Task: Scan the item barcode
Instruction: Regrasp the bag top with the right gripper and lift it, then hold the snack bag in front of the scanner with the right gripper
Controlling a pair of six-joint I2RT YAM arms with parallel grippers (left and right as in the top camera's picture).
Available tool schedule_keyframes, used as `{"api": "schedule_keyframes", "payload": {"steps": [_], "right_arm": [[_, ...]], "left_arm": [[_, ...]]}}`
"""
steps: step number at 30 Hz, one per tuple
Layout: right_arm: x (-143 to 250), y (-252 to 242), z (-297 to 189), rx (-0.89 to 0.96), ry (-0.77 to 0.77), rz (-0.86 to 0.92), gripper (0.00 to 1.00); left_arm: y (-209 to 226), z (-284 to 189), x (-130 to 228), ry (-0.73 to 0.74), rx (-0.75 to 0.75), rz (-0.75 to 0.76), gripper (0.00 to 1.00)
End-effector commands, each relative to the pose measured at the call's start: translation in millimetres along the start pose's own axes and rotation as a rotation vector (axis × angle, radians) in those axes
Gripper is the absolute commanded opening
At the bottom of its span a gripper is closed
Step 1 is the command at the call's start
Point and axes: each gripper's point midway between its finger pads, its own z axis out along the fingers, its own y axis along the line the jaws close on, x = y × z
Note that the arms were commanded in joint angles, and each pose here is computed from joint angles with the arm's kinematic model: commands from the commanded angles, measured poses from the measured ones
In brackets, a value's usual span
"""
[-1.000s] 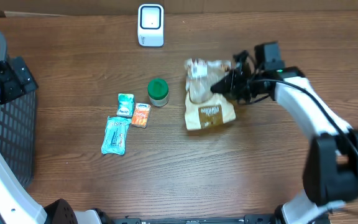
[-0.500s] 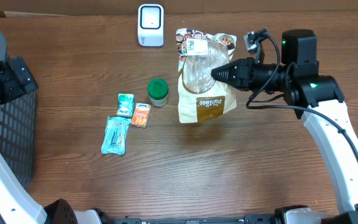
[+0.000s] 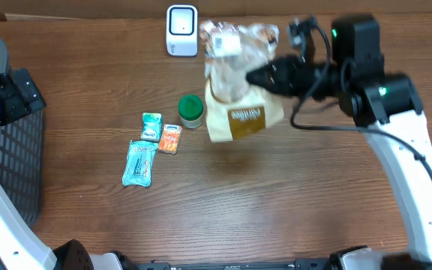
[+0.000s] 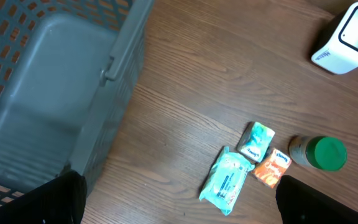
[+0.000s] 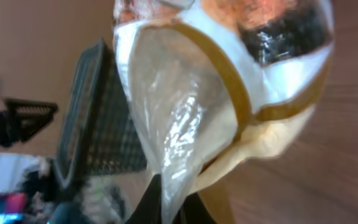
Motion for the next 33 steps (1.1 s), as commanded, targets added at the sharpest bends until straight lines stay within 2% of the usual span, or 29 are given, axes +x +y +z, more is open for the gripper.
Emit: {"api": "schedule_keyframes", "payload": {"steps": [1, 5, 6, 11, 16, 24, 30, 33], "right_arm": [[-50, 9, 0, 0.218, -0.132, -0.195, 0.04], [-91, -10, 21, 0.481, -0.203, -0.34, 0.04], [-111, -27, 36, 0.62, -0.255, -0.427, 0.04], [-143, -60, 84, 0.856, -0.347, -0.591, 0.04], [-160, -81, 139, 0.953, -0.321, -0.867, 0.04], [-182, -110, 186, 1.162, -0.343, -1.162, 0.04], [-160, -123, 229, 1.214, -0.147, -1.452, 0.04], [-150, -124, 242, 1.21, -0.089, -1.521, 0.04]], "left_arm": [[-3, -1, -2, -0.007, 0.012, 0.018, 1.0], [-3, -1, -2, -0.006, 0.012, 0.018, 1.0], [-3, -1, -2, -0.005, 0.012, 0.017, 1.0], [-3, -1, -2, -0.005, 0.012, 0.017, 0.99], [-3, -1, -2, -0.005, 0.012, 0.017, 1.0], [-3, -1, -2, -0.005, 0.012, 0.017, 1.0], [-3, -1, -2, -0.005, 0.012, 0.017, 1.0], [-3, -1, -2, -0.005, 0.012, 0.017, 1.0]]}}
